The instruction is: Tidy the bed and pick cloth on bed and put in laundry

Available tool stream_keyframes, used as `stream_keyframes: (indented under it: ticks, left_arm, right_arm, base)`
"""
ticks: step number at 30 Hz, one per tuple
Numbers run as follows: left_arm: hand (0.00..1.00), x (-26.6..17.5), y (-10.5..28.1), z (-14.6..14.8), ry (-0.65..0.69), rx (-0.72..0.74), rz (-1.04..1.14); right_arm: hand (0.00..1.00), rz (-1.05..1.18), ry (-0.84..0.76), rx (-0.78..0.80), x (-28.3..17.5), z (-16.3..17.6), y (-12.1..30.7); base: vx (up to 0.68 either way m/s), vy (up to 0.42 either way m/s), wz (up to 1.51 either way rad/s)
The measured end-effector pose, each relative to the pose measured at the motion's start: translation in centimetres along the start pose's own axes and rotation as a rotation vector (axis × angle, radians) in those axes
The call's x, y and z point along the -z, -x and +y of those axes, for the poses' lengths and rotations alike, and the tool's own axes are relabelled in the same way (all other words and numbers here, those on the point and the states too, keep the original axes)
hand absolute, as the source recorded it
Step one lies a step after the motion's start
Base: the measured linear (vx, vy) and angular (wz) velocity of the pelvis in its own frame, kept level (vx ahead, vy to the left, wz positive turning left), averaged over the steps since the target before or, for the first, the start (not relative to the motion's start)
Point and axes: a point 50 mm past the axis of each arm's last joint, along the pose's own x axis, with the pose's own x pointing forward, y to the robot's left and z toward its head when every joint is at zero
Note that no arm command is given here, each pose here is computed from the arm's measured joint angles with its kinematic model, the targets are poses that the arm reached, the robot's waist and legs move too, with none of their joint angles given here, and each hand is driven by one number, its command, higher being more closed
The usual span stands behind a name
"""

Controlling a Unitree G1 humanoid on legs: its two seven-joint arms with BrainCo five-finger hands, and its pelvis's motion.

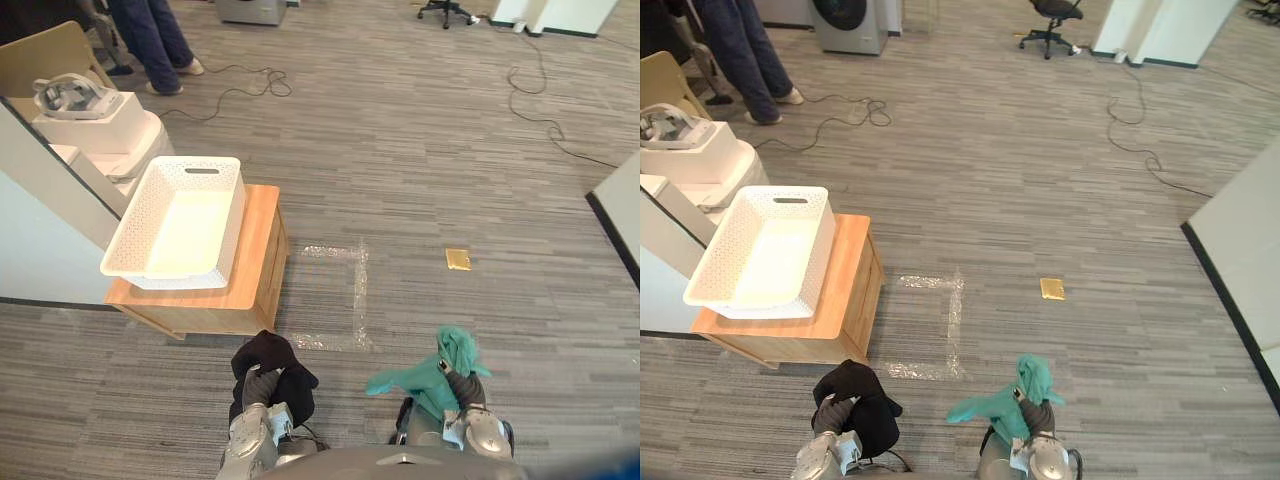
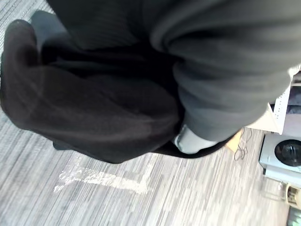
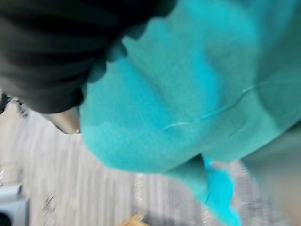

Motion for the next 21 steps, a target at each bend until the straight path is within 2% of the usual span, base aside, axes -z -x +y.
stream_keyframes:
  ticks: [5, 8, 12, 16, 21]
  left_arm:
    - [1.0, -0.1, -0.1, 0.3, 0.011, -0.017, -0.002]
    - [1.0, -0.3, -0.2, -1.2, 0.02, 0.033, -0.015]
    - [1.0, -0.1, 0.0, -1.3, 0.037, 0.038, -0.012]
    - [1.0, -0.3, 0.4, -1.1, 0.069, 0.034, -0.026]
    - [1.0, -0.1, 0.6, -1.1, 0.079, 0.035, -0.019]
  right_arm:
    - [1.0, -0.056, -0.006, -0.004, -1.5, 0.1, -0.3]
    - [1.0, -0.087, -0.011, -0.005, -2.3, 0.1, -0.4]
    - [1.0, -0.09, -0.026, -0.035, -2.1, 0.8, 0.2]
    - [1.0, -0.081, -0.005, -0.063, -1.3, 0.9, 1.4]
    - [1.0, -0.114, 0.013, -0.046, -2.2, 0.2, 0.9]
  base:
    - [0.35, -0.292, 0.1]
    - [0.28, -0.249, 0.12]
    - [0.18, -0.265, 0.15]
    - [0.18, -0.155, -0.04]
    - [0.27, -0.055, -0.22]
